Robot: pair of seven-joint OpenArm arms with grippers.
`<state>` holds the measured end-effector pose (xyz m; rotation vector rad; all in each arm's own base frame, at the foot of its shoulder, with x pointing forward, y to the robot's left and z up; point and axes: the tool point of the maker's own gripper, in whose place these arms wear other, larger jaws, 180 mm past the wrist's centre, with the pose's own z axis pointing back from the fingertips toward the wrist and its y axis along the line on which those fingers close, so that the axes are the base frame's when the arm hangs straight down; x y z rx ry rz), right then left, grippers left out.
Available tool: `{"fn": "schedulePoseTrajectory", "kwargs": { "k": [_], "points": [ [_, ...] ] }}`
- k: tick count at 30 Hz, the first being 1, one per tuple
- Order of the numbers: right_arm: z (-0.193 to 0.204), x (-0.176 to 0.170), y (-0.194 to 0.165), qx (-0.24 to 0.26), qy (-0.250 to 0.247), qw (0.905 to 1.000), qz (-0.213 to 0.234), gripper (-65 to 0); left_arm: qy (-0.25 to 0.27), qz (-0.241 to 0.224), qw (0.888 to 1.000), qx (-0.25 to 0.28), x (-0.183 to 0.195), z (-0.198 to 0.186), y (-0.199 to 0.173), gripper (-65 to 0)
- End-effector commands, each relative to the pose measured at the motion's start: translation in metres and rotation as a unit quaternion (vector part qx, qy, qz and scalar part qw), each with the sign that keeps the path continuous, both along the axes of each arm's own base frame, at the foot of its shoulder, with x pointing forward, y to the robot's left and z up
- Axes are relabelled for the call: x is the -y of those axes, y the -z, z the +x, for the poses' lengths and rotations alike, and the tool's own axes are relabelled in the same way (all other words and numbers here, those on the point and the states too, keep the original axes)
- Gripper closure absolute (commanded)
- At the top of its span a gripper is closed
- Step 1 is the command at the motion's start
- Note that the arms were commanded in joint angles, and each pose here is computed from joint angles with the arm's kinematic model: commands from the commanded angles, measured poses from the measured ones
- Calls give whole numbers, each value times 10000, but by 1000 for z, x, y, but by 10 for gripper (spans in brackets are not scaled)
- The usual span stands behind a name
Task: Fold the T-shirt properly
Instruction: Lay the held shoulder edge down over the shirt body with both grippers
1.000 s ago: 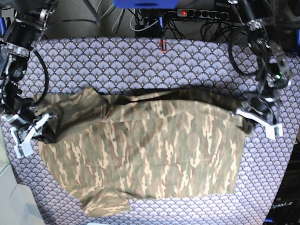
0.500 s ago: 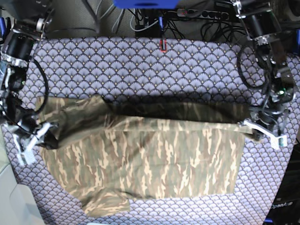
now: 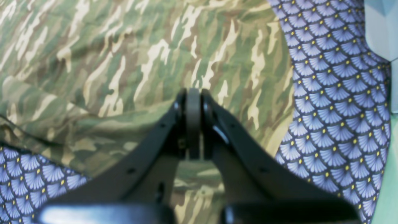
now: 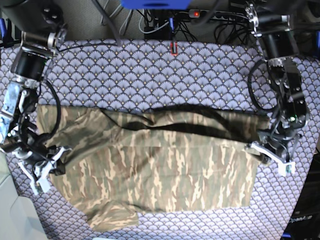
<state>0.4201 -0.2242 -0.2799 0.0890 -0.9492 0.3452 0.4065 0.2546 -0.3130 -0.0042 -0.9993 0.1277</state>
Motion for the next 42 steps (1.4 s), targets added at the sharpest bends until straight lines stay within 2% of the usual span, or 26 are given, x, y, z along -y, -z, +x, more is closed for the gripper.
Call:
{"fn": "schedulePoseTrajectory", "kwargs": {
  "k": [1, 7, 13, 19, 27, 31, 34, 38, 40, 42],
  "points": [
    [11, 3, -25, 377, -34, 9993, -31, 0, -25, 167, 9994, 303, -5, 10, -21, 0],
    [14, 6, -27, 369, -3, 9993, -94, 0, -43, 277, 9990, 335, -7, 14, -25, 0],
    [25, 8, -6, 135, 72, 9996, 245, 0, -35, 327, 9983, 475, -9, 21, -38, 0],
    [25, 6, -2, 67, 27, 9997, 227, 0, -38, 322, 9983, 492, -9, 23, -39, 0],
    [15, 4, 13, -117, -14, 9998, 187, 0, -154, 123, 9995, 257, -15, 28, -5, 0],
    [12, 11, 15, -183, -36, 9998, 18, 0, -170, 94, 9996, 194, -16, 27, 1, 0],
    [11, 16, 15, -209, -66, 9997, -112, 0, -180, 100, 9995, 220, -15, 27, -3, -109],
    [3, 26, 22, -385, -15, 9990, -229, 0, -157, 141, 9996, 200, -14, 16, 2, -324],
    [-1, 29, 26, -496, 4, 9984, -285, 0, -94, 173, 9996, 187, -10, 5, 7, -375],
    [-4, 30, 30, -563, 9, 9980, -302, -21, -61, 220, 9995, 217, -8, -2, 4, -378]
  ]
}}
